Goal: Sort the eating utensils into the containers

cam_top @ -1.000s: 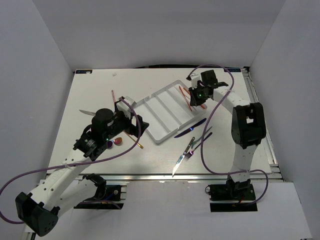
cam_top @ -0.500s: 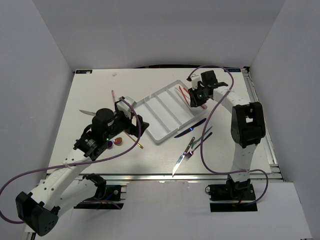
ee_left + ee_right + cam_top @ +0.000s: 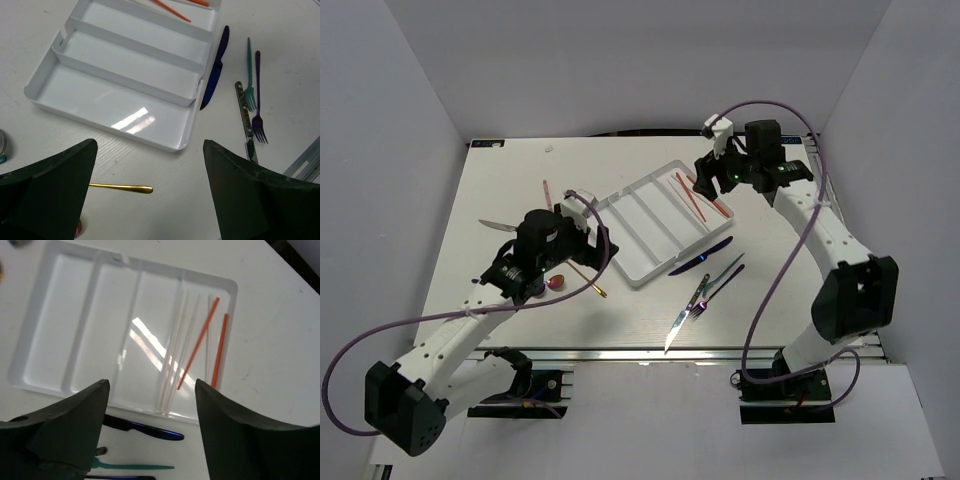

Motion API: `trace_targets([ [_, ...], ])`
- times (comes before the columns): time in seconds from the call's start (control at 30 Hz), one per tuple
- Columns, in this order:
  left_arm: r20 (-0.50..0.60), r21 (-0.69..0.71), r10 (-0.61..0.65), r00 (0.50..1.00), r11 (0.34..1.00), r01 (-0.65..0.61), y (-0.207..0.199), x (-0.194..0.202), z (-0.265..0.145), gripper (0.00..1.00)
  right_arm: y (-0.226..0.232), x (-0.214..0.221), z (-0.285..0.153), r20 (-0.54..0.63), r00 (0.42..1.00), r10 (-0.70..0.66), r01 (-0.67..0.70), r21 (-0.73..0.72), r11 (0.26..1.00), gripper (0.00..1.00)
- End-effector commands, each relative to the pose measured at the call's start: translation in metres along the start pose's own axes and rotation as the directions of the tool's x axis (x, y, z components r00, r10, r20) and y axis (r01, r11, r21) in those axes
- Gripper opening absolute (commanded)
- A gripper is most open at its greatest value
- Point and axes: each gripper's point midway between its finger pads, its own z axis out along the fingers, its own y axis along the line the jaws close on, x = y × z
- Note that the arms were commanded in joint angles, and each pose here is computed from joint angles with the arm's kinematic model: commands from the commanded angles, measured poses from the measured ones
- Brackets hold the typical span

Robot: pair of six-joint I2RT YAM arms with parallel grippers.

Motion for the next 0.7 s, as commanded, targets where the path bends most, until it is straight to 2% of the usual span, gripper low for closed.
trace_targets([
  [0.0,-0.04,-0.055,-0.091,0.995,0.995,0.088,0.021,0.007,0.008,0.98,0.044,-0.052,-0.038,0.197,0.971,-0.135,0.159,-0.111,0.981,0.81],
  [0.03,-0.059,-0.075,-0.135,0.989,0.989,0.131,0.033,0.011,0.013,0.98,0.063,-0.051,-0.043,0.235,0.963,-0.136,0.185,-0.205,0.961,0.89],
  [0.13,-0.071,-0.128,-0.234,0.97,0.966,0.224,0.064,0.015,0.02,0.98,0.094,-0.043,-0.054,0.287,0.951,-0.115,0.213,-0.337,0.917,0.89],
  [0.2,-0.069,-0.189,-0.318,0.946,0.935,0.301,0.091,0.016,0.026,0.96,0.123,-0.035,-0.064,0.339,0.934,-0.117,0.276,-0.472,0.837,0.89],
  [0.23,-0.064,-0.222,-0.346,0.936,0.92,0.324,0.104,0.017,0.028,0.96,0.125,-0.03,-0.065,0.326,0.939,-0.109,0.264,-0.48,0.836,0.89],
  [0.3,-0.039,-0.305,-0.413,0.91,0.872,0.383,0.141,0.02,0.027,0.95,0.127,-0.034,-0.075,0.386,0.909,-0.16,0.335,-0.444,0.831,0.89],
  [0.4,-0.033,-0.385,-0.513,0.858,0.799,0.462,0.187,0.034,0.038,0.87,0.128,-0.036,-0.089,0.443,0.871,-0.211,0.388,-0.358,0.849,0.89],
  [0.5,-0.043,-0.507,-0.539,0.841,0.737,0.446,0.228,0.05,0.055,0.86,0.137,-0.035,-0.104,0.481,0.851,-0.21,0.402,-0.339,0.851,0.89],
  [0.53,-0.049,-0.536,-0.547,0.836,0.72,0.44,0.236,0.054,0.058,0.86,0.139,-0.043,-0.112,0.518,0.826,-0.224,0.427,-0.313,0.848,0.89],
  [0.67,-0.058,-0.638,-0.576,0.815,0.649,0.414,0.274,0.067,0.078,0.82,0.144,-0.041,-0.118,0.543,0.815,-0.2,0.417,-0.312,0.854,0.89],
])
